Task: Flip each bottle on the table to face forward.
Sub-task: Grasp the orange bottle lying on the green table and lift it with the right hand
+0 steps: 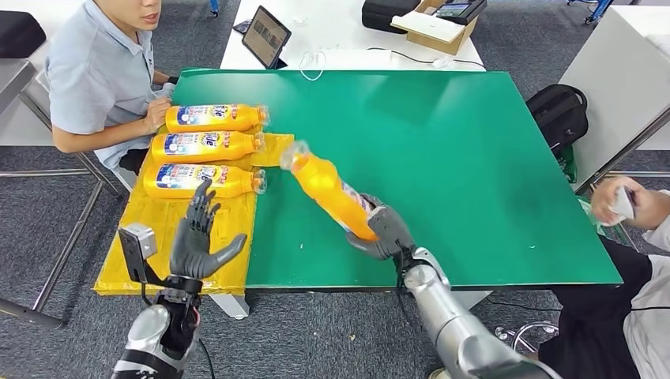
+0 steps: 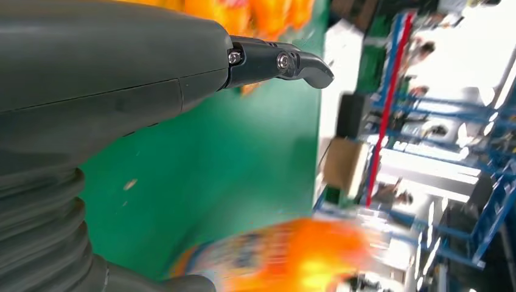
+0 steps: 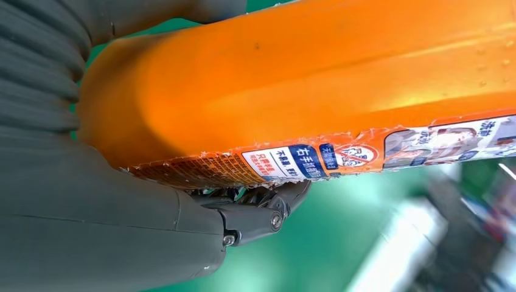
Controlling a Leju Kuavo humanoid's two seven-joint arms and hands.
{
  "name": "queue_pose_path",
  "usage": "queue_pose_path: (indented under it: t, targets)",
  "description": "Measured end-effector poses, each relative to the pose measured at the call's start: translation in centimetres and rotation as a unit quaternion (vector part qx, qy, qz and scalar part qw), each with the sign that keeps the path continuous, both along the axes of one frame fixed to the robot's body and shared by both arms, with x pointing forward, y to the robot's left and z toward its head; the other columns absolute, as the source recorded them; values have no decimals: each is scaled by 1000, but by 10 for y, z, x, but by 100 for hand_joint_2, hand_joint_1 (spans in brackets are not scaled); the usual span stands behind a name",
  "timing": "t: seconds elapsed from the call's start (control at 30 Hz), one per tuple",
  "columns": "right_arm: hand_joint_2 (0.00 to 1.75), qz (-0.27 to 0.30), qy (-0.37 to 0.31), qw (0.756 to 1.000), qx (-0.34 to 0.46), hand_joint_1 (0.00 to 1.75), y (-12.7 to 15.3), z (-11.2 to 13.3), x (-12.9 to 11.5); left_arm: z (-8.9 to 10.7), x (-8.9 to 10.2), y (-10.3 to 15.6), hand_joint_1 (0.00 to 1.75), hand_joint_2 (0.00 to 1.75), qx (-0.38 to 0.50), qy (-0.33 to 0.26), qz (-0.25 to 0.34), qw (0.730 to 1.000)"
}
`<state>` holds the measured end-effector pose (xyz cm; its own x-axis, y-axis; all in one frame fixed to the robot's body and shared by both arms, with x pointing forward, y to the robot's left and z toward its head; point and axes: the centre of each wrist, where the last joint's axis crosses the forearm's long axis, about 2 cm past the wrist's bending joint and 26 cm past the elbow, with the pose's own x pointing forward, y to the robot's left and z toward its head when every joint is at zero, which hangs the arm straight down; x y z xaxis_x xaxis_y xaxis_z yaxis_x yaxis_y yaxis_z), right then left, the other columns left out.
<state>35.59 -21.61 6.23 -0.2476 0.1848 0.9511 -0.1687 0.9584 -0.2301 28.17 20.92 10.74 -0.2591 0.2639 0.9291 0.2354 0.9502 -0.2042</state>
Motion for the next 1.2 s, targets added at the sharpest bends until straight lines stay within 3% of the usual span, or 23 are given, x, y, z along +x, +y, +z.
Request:
queue_pose_path:
  t: [0.17,0.43,0.77,1.07,1.17,1.2]
  targets:
    - [175,-30,-70,996,49,175,23,14,-15,-14,-20,-13,0,175,40,-10,-54,998]
    - [175,48,-144,988,3,175,76,35,-30,-15,-27,-28,0,175,56,-36,-123,990]
    - [175,134,-169,976,-37,175,140,34,-57,1,-12,-40,0,175,-60,-1,-119,991]
    - [175,159,-164,973,-40,175,153,32,-62,-1,-14,-40,2,175,-117,17,-122,985]
    - [175,160,-161,973,-42,169,154,31,-61,-1,-15,-39,126,175,-121,18,-124,985]
    - [175,159,-161,973,-43,136,154,30,-61,-1,-15,-39,168,175,-121,18,-125,985]
